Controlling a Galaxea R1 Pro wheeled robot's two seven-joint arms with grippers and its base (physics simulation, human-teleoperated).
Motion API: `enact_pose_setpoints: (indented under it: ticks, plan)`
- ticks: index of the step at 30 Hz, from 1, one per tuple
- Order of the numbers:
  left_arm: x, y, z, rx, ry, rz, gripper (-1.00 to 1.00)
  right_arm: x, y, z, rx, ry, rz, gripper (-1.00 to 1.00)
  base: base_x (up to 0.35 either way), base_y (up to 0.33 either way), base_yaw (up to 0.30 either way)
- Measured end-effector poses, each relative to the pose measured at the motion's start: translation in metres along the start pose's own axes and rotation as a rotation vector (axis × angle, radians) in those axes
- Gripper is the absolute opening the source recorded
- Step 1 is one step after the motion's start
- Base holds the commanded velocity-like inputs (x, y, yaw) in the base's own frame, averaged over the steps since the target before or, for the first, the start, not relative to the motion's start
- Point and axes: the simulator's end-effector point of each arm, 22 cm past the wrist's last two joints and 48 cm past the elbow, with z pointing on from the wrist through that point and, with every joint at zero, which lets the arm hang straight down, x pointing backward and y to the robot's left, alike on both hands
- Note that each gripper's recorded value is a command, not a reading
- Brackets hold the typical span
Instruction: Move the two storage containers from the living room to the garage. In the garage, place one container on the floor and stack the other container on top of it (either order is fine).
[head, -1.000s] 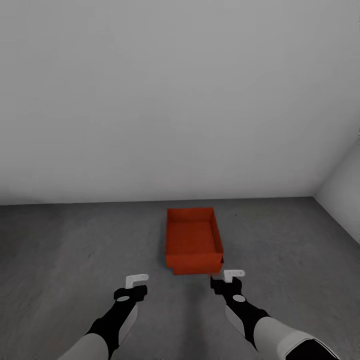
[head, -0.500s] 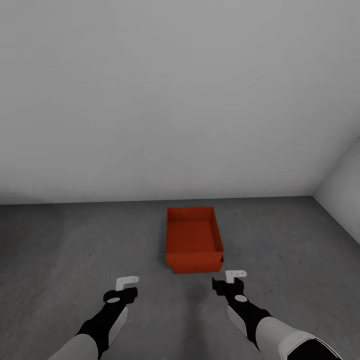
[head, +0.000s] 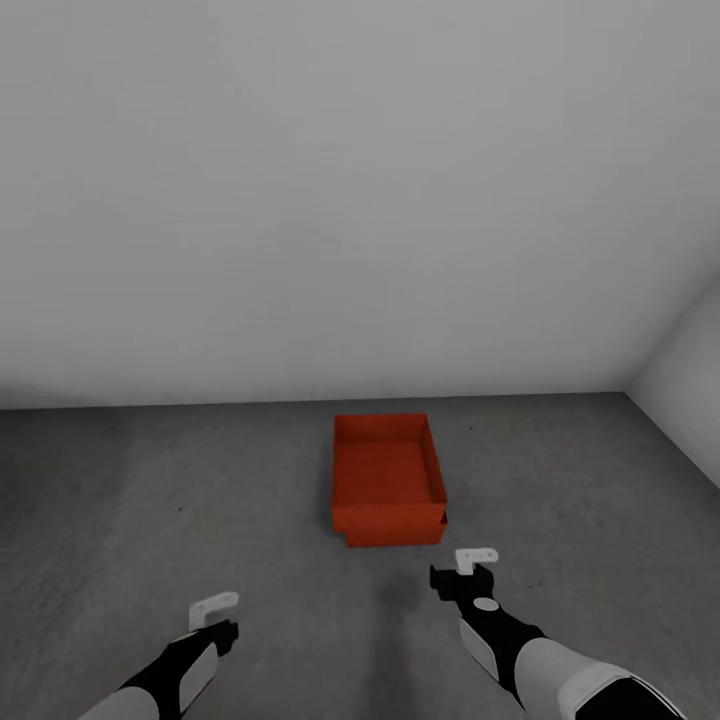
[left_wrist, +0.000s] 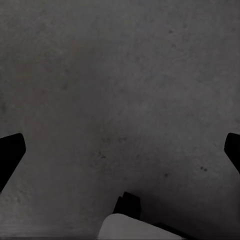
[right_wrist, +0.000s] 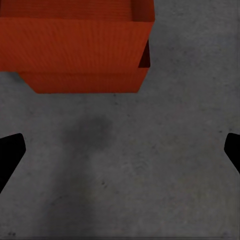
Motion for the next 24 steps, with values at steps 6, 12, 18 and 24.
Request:
enact_pose_setpoints:
  ticks: [6, 12, 18, 24]
  plan:
    - [0.004, 0.004, 0.001, -0.005, 0.011, -0.015, 1.0, 0.0, 0.0, 0.0, 0.0, 0.001, -0.001, 1.0, 0.0, 0.0, 0.0]
    - [0.013, 0.007, 0.002, -0.011, 0.029, -0.014, 1.0, 0.01, -0.011, 0.0, 0.014, 0.022, -0.012, 1.0, 0.0, 0.0, 0.0]
    - [0.048, 0.025, 0.003, -0.042, 0.102, 0.004, 1.0, 0.049, -0.083, -0.003, 0.104, 0.105, -0.056, 1.0, 0.0, 0.0, 0.0]
    - [0.091, 0.048, 0.002, -0.083, 0.19, 0.024, 1.0, 0.087, -0.112, -0.012, 0.119, 0.191, -0.07, 1.0, 0.0, 0.0, 0.0]
